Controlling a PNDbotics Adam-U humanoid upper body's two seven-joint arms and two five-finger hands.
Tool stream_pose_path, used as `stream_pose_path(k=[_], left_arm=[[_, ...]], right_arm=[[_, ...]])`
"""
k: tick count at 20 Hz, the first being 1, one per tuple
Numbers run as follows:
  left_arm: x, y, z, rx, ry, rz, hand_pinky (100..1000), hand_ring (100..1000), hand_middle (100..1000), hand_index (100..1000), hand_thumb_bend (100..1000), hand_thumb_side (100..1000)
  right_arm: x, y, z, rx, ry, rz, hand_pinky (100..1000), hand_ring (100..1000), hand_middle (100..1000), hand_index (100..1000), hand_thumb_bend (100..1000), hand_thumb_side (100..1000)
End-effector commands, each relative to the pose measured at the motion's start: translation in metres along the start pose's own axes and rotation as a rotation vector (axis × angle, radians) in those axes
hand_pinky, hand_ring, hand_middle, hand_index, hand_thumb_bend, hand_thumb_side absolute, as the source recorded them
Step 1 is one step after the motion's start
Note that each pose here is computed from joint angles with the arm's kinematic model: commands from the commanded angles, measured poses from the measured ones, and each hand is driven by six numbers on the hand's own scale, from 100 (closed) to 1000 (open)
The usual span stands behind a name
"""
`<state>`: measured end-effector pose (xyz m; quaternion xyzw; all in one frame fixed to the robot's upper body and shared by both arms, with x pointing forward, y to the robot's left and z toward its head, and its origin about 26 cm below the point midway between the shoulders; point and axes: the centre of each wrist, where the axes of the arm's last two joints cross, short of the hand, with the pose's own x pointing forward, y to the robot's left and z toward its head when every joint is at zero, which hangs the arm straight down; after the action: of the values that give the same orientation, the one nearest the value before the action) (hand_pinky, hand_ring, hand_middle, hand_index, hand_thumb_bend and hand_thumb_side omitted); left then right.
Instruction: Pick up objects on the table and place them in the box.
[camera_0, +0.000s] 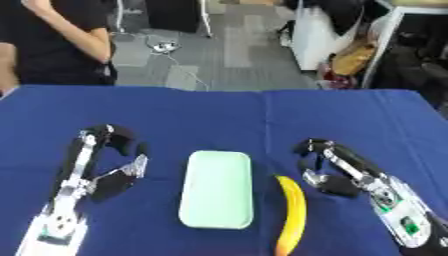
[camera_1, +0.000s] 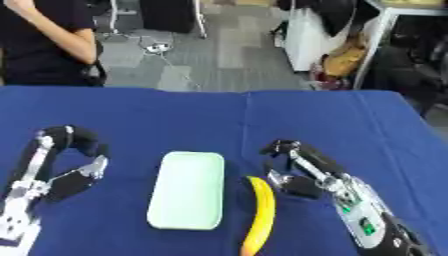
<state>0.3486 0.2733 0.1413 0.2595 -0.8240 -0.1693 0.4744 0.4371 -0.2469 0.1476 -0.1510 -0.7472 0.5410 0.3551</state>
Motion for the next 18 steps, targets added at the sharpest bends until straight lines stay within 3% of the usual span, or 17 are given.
stream_pose_path(k=[1, 18], left_arm=[[0.005, 0.010, -0.005, 0.013, -0.030, -0.018, 650, 455, 449, 590, 100, 201], [0.004, 0.010, -0.006, 0.005, -0.032, -0.023, 651, 455, 450, 590, 100, 201]], right_arm=[[0.006, -0.025, 0.007, -0.028, -0.054, 0.029, 495, 755, 771, 829, 100, 753], [0.023, -0.040, 0.010, 0.016, -0.197, 0.082, 508, 750, 759, 829, 100, 726]])
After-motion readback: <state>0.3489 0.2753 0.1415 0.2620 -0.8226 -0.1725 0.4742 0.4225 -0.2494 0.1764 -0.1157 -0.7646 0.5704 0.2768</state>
